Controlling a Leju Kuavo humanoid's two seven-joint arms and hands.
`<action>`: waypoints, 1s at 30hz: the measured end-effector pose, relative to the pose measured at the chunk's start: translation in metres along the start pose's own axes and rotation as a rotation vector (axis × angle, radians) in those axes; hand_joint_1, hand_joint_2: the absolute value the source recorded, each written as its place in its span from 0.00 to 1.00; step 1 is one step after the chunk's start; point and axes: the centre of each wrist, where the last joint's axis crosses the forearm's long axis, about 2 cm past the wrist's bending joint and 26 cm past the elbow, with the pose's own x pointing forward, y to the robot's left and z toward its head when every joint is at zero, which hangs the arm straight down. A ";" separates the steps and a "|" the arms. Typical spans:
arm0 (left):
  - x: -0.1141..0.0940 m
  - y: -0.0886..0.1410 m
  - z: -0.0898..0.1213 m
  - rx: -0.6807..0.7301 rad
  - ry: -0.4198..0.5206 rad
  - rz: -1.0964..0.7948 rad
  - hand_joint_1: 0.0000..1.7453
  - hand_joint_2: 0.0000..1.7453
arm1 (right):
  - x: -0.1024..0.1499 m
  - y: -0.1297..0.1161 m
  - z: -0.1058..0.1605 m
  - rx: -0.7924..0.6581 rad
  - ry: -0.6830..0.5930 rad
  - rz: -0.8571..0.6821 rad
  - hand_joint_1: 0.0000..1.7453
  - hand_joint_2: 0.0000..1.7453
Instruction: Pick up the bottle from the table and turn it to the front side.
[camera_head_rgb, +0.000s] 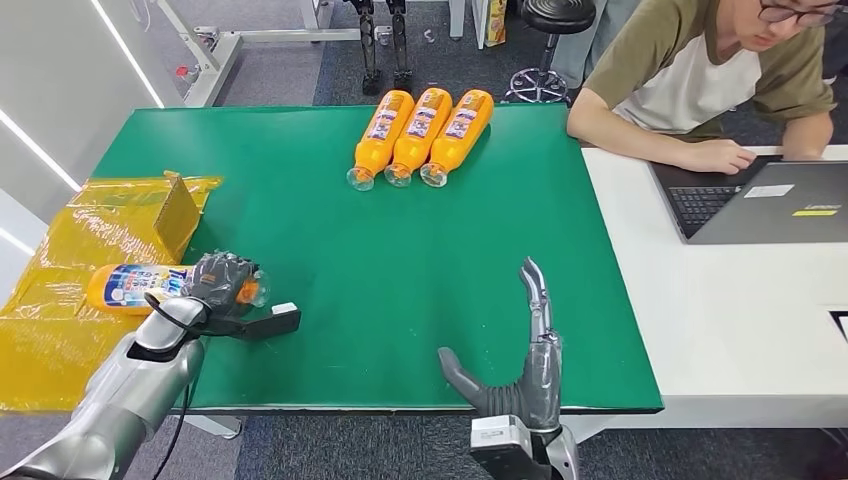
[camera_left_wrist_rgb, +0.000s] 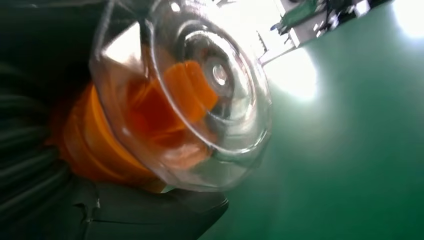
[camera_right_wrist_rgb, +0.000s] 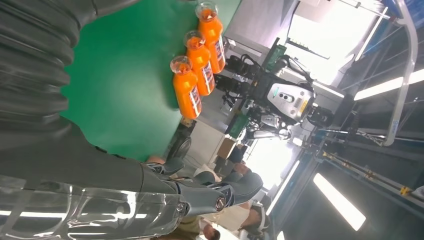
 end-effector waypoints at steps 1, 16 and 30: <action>0.000 -0.001 0.000 -0.007 0.001 0.005 1.00 1.00 | 0.000 0.000 0.000 0.005 -0.001 0.002 0.00 1.00; 0.004 -0.002 0.000 -0.056 0.000 0.013 0.00 1.00 | 0.001 0.001 -0.008 0.015 -0.013 0.009 0.00 1.00; 0.007 0.007 -0.005 -0.047 0.025 0.280 0.00 1.00 | -0.002 0.001 -0.011 0.025 0.011 0.052 0.00 1.00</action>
